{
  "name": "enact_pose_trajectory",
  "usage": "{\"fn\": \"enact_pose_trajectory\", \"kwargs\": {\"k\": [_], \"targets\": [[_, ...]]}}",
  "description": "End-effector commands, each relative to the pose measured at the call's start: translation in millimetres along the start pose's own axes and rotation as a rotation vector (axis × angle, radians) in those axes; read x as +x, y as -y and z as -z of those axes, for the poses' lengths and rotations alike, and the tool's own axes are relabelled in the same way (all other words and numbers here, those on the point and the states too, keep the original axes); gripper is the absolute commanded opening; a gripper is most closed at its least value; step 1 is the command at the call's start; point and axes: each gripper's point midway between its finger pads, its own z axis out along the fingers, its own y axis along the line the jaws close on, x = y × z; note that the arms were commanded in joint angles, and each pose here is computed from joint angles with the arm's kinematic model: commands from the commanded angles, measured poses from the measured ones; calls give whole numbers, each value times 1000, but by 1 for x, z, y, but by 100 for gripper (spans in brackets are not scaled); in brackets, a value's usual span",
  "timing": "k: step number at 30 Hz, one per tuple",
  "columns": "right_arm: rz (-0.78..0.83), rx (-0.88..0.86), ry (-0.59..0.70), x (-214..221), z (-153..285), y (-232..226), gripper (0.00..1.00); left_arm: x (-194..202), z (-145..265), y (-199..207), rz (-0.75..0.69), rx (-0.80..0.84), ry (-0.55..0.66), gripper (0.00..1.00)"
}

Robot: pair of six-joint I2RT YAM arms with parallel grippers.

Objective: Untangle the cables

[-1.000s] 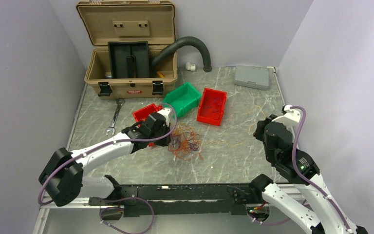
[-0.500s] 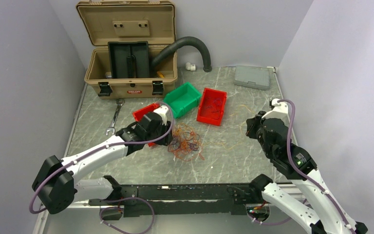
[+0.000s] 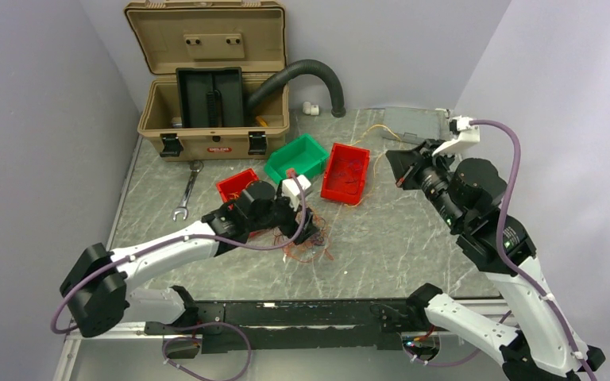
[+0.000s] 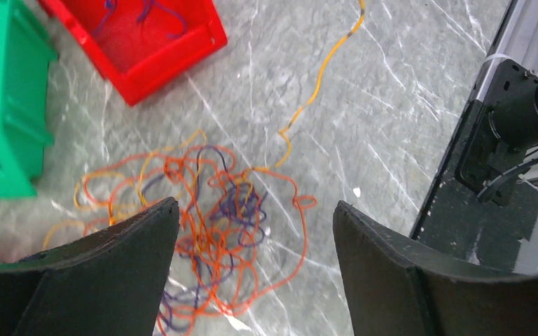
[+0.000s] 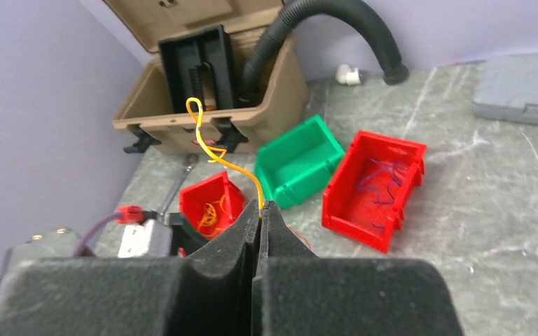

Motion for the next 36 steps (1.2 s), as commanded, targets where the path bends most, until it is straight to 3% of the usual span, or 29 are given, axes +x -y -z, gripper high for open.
{"fn": "enact_pose_trajectory", "kwargs": {"k": [1, 7, 9, 13, 15, 19, 26, 32, 36], "targets": [[-40, -108, 72, -32, 3, -29, 0, -41, -23, 13, -155, 107, 138, 83], [-80, -145, 130, -54, 10, -39, 0, -27, -64, 10, -82, 129, 88, 79], [-84, -144, 144, -60, 15, -39, 0, -24, -77, 10, -58, 142, 75, 71], [-85, -67, 189, -73, 25, -24, 0, -21, -92, 10, -14, 151, 47, 17], [-69, -32, 202, -73, 29, -15, 0, -32, -84, 15, -11, 164, 79, 0], [-33, 38, 117, -38, 22, 4, 0, -75, -51, 23, -26, 149, 154, 0], [1, 59, -53, 56, 4, 33, 0, -128, -3, 49, -31, 198, 121, 0], [34, -181, -114, 97, -4, 3, 0, -176, 39, 82, -39, 322, 247, 0], [60, -421, -103, 108, 3, -31, 0, -176, 39, 86, -32, 349, 259, 0]]}}
